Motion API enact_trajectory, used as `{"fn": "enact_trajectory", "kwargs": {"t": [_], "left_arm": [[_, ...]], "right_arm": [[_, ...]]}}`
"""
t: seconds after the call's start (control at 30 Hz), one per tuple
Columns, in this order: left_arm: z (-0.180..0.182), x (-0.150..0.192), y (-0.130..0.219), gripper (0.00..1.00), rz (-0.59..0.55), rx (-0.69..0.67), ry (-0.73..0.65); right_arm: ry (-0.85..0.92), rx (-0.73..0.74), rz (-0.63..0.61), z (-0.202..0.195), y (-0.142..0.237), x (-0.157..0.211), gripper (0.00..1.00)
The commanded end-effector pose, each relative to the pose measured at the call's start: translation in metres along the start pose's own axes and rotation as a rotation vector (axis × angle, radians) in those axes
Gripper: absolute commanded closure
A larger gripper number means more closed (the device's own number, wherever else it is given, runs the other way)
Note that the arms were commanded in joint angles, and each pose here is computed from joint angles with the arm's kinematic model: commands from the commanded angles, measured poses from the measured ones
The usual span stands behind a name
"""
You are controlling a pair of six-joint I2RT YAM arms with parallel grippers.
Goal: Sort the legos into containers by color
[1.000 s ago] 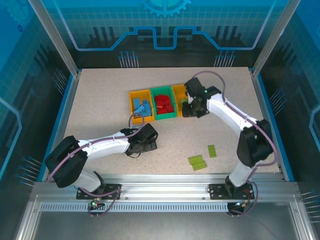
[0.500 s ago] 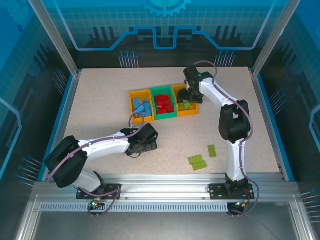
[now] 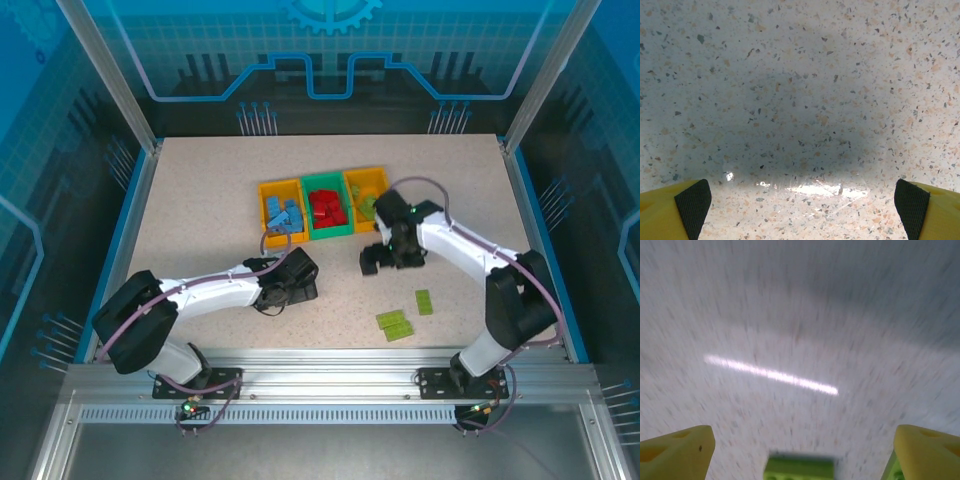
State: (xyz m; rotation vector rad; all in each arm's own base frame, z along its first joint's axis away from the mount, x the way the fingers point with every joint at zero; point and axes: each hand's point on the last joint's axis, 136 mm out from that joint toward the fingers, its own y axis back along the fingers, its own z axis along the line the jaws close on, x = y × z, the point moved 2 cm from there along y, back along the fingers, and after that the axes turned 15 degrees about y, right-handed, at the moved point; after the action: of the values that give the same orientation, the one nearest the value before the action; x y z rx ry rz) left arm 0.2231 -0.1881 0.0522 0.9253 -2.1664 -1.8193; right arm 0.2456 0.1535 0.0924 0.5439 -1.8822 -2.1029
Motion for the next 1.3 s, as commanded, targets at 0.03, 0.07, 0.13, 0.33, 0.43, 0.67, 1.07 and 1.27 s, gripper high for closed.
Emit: {"fn": "enact_trajectory", "kwargs": {"t": [0.03, 0.07, 0.13, 0.33, 0.43, 0.67, 1.07, 1.27], "left_arm": [[0.004, 0.005, -0.003, 0.01, 0.008, -0.012, 0.008], [0.004, 0.004, -0.003, 0.01, 0.007, -0.011, 0.009], [0.005, 0.005, -0.003, 0.01, 0.009, -0.013, 0.008], [0.008, 0.005, -0.002, 0.01, 0.008, -0.014, 0.009], [0.008, 0.005, -0.001, 0.01, 0.006, -0.012, 0.011], [0.009, 0.005, -0.001, 0.01, 0.006, -0.014, 0.012], [0.012, 0.007, -0.004, 0.01, 0.009, -0.026, 0.015], [0.010, 0.006, -0.002, 0.01, 0.010, -0.021, 0.014]], "right_arm": [[-0.042, -0.003, 0.065, 0.016, -0.012, 0.045, 0.04], [-0.045, 0.000, 0.071, 0.020, -0.014, 0.051, 0.04], [-0.043, 0.015, 0.092, 0.025, -0.019, 0.062, 0.04], [-0.036, 0.013, 0.154, 0.039, -0.036, 0.083, 0.03], [-0.030, 0.042, 0.180, 0.039, -0.042, 0.090, 0.03], [-0.032, 0.061, 0.199, 0.038, -0.054, 0.088, 0.11], [0.023, 0.136, 0.146, 0.035, -0.042, 0.056, 0.45], [0.030, 0.129, 0.025, 0.021, -0.012, -0.006, 0.45]]}}
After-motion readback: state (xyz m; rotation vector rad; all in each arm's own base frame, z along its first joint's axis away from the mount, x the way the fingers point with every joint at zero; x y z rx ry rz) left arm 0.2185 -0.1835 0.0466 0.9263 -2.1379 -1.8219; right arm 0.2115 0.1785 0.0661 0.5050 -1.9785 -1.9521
